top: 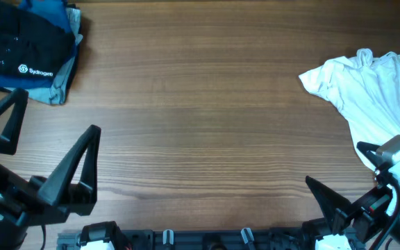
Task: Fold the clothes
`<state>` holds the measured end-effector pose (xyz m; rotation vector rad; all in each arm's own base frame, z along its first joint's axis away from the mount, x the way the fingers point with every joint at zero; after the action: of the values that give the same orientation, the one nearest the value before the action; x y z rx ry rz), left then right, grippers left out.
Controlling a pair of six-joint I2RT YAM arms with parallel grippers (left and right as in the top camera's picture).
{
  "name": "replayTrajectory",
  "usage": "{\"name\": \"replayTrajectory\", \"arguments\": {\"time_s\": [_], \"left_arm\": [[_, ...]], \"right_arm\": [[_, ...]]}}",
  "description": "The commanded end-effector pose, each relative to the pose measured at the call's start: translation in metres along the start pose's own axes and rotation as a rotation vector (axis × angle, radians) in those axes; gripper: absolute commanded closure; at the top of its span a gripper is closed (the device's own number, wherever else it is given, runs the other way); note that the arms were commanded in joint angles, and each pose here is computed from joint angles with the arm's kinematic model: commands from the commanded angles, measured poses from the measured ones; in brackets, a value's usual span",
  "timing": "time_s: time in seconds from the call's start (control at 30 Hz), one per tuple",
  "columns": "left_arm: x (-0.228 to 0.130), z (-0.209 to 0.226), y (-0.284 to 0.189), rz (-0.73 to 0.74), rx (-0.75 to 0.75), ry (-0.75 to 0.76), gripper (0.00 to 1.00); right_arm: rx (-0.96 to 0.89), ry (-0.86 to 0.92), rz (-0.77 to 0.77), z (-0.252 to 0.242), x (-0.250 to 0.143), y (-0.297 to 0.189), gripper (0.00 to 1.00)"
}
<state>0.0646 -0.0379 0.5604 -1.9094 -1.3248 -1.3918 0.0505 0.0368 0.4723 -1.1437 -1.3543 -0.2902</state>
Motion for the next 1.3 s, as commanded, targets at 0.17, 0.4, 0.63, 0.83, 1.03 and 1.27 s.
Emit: {"name": "replayTrajectory", "arguments": {"time_s": [0.17,0.4,0.63,0.83,1.03,1.27], "left_arm": [[-0.017,0.014,-0.002,0.082,0.108,-0.031,0.00],[-0.033,0.023,-0.009,0.160,0.202,0.004,0.00],[-0.043,0.022,-0.032,0.065,0.295,0.062,0.00],[-0.062,0.031,-0.045,-0.070,0.325,0.133,0.00],[-0.105,0.066,-0.038,-0.111,0.313,0.158,0.01],[-0.189,0.141,-0.018,0.072,0.406,0.041,0.00]], "right_arm": [[0.025,-0.011,-0.008,0.002,0.001,0.000,0.00],[0.025,-0.012,-0.008,0.002,0.001,0.000,0.00],[0.025,-0.011,-0.008,0.002,0.001,0.000,0.00],[0.025,-0.012,-0.008,0.002,0.001,0.000,0.00],[0.025,-0.011,-0.008,0.002,0.001,0.000,0.00],[0.025,-0.012,-0.008,0.002,0.001,0.000,0.00]]}}
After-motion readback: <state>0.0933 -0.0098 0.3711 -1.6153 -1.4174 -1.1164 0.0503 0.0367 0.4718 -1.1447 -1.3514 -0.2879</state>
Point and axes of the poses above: each gripper's point midway between its finger pads, its own y axis out along the fingers, its own z axis along the line the jaws close on, x = y × z, the point moved 9 cm from there along -y, back along the fingers, and after that the axes turned 15 degrees about -y, right-handed, at the moved point
